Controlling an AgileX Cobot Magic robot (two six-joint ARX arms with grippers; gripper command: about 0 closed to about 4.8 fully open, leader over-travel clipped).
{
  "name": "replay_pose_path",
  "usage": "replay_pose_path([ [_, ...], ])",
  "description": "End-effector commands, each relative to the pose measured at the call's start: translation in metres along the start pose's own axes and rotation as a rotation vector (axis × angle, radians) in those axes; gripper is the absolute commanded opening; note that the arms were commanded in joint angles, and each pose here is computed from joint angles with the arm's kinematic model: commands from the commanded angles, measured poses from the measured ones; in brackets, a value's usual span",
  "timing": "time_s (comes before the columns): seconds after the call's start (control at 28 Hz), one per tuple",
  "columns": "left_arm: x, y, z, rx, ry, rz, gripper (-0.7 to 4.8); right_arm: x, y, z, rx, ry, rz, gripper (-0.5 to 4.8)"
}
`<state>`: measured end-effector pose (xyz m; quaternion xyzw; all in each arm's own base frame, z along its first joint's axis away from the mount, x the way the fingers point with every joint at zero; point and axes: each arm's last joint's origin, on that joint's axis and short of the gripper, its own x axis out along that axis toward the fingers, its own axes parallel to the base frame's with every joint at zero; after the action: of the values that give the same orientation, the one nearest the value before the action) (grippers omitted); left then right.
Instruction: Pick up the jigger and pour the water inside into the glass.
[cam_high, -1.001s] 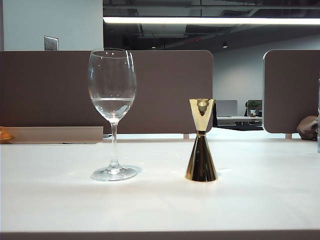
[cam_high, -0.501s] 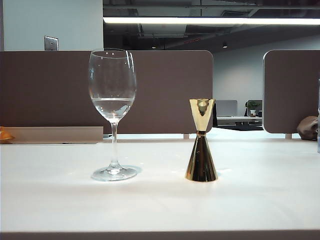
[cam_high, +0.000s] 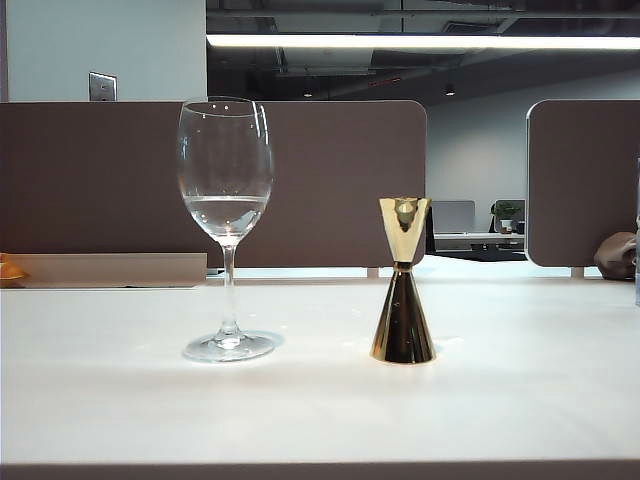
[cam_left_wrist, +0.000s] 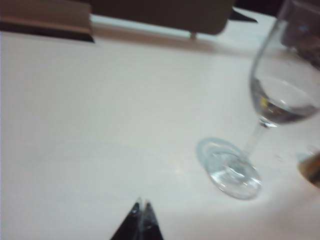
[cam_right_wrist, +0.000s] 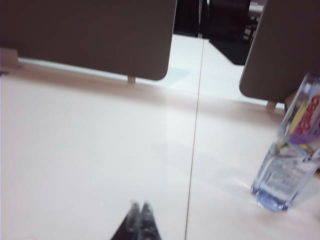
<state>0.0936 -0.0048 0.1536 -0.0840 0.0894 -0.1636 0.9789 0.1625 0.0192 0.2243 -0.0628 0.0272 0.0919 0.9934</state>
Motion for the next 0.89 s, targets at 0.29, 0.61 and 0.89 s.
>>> replay_pose_path([
  [0.29, -0.003, 0.013, 0.003, -0.001, -0.062, 0.132, -0.05, -0.002, 0.003, -0.019, 0.006, 0.016, 0.032, -0.04],
  [0.61, -0.003, 0.013, 0.001, -0.006, -0.051, 0.128, -0.05, -0.002, 0.003, -0.018, 0.003, 0.012, 0.028, 0.00],
  [0.89, -0.003, 0.012, 0.002, -0.004, -0.051, 0.107, -0.05, -0.002, 0.003, -0.017, 0.002, -0.002, 0.026, 0.00],
])
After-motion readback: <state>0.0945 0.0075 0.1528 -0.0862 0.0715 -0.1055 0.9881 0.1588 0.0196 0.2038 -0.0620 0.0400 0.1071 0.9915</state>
